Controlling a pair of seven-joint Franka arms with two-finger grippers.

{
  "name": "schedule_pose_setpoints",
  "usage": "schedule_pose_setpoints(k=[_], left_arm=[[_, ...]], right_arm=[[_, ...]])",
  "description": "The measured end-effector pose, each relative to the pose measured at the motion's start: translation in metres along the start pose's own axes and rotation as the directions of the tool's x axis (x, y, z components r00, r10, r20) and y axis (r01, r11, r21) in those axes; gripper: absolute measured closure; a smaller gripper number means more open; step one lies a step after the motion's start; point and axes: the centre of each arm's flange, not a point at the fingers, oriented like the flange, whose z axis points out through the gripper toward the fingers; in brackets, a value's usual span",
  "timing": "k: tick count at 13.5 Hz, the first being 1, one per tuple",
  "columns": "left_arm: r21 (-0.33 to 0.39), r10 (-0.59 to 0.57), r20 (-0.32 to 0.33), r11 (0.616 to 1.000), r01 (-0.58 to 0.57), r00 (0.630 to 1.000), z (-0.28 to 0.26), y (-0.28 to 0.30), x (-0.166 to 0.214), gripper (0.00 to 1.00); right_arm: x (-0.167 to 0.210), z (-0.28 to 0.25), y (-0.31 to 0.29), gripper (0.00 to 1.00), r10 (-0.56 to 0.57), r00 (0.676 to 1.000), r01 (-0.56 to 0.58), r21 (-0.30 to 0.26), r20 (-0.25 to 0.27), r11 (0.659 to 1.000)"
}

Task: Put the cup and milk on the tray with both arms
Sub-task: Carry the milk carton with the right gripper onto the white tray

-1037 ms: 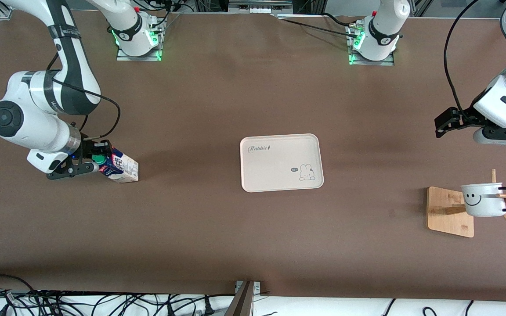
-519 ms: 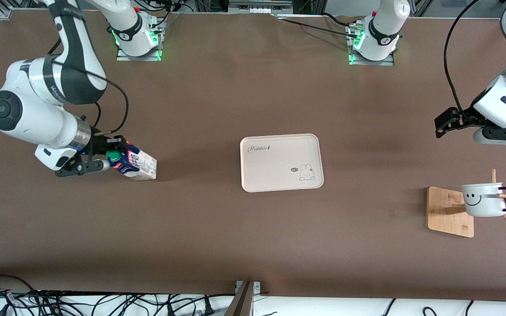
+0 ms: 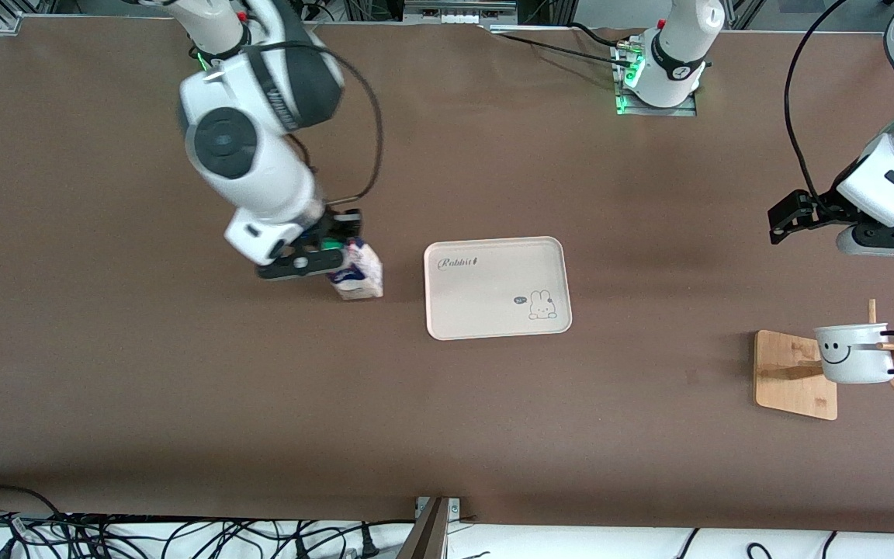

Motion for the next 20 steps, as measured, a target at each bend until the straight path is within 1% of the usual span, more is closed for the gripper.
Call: schedule_pose_setpoints(k=[4, 7, 9, 10, 13, 17, 19, 20], left_arm=[[0.0, 0.0, 0.0, 1.0, 0.0, 1.0, 0.0, 0.0, 0.0, 0.0], [0.0, 0.0, 0.0, 1.0, 0.0, 1.0, 0.0, 0.0, 0.0, 0.0], [0.0, 0.0, 0.0, 1.0, 0.0, 1.0, 0.0, 0.0, 0.0, 0.0], [0.0, 0.0, 0.0, 1.0, 0.0, 1.0, 0.0, 0.0, 0.0, 0.0], [0.0, 0.0, 0.0, 1.0, 0.0, 1.0, 0.0, 0.0, 0.0, 0.0], [0.0, 0.0, 0.0, 1.0, 0.0, 1.0, 0.0, 0.0, 0.0, 0.0], [0.0, -0.001, 0.0, 1.0, 0.001, 1.0, 0.0, 0.0, 0.0, 0.0], [0.0, -0.001, -0.002, 1.0, 0.001, 1.0, -0.001, 0.0, 0.001, 0.0]], right_arm=[[-0.005, 0.024, -0.069, 0.5, 0.0, 1.0, 0.0, 0.002, -0.003, 1.0], [-0.018, 0.047, -0.111, 0.5, -0.025, 0.999, 0.026, 0.006, -0.035, 1.0], [-0.021, 0.065, -0.128, 0.5, -0.042, 0.998, 0.042, 0.01, -0.057, 0.999], [-0.02, 0.073, -0.132, 0.5, -0.046, 0.997, 0.047, 0.009, -0.064, 0.999], [-0.015, 0.09, -0.131, 0.5, -0.047, 0.997, 0.046, -0.011, -0.064, 0.999], [-0.012, 0.095, -0.13, 0.5, -0.05, 0.996, 0.048, -0.02, -0.075, 0.999], [-0.012, 0.096, -0.13, 0.47, -0.049, 0.996, 0.048, -0.021, -0.075, 0.999], [-0.011, 0.097, -0.129, 0.41, -0.049, 0.996, 0.048, -0.022, -0.075, 0.999]])
